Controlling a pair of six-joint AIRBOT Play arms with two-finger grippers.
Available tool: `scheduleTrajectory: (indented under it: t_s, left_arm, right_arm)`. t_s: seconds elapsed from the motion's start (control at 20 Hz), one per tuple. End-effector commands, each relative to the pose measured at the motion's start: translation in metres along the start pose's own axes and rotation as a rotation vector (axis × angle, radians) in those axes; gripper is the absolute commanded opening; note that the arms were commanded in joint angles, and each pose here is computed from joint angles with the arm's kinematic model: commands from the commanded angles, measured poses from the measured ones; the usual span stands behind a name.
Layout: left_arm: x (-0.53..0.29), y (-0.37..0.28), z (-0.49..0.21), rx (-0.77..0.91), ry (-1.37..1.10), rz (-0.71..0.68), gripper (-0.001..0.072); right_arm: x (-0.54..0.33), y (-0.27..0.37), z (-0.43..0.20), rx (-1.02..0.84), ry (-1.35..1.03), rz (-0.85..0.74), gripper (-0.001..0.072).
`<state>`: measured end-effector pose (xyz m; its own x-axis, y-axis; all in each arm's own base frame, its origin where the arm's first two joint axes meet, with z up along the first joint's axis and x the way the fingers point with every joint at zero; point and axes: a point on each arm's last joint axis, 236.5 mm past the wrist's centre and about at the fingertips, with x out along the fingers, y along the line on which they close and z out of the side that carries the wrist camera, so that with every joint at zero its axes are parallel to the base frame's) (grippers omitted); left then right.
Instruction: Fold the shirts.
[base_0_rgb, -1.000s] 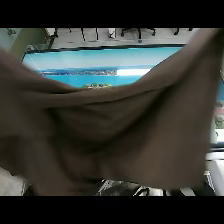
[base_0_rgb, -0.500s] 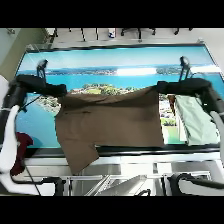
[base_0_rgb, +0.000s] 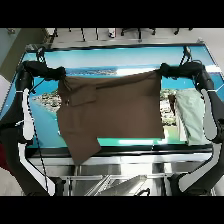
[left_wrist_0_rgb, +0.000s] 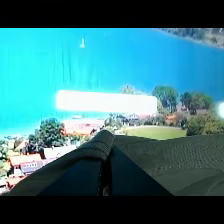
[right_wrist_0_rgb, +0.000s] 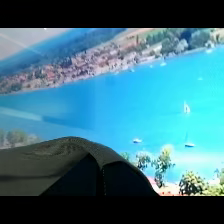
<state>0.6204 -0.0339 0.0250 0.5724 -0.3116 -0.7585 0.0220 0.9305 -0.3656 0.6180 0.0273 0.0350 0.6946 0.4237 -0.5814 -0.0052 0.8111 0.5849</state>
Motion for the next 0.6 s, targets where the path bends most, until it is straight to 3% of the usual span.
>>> scheduleTrajectory:
  t_s: [0.0, 0.25, 0.55]
  left_arm:
    - [-0.009, 0.004, 0.003, -0.072, -0.029, 0.011, 0.0017]
    - [-0.008, 0.007, -0.060, -0.065, 0.165, 0.015, 0.0016]
    - [0.010, 0.020, -0.114, -0.149, 0.300, 0.040, 0.0017]
  right_arm:
    - [-0.007, 0.005, 0.008, 0.008, 0.035, 0.028, 0.0021]
    - [-0.017, -0.035, -0.046, -0.079, 0.268, -0.121, 0.0020]
    - [-0.003, -0.064, -0.055, -0.087, 0.264, -0.194, 0.0020]
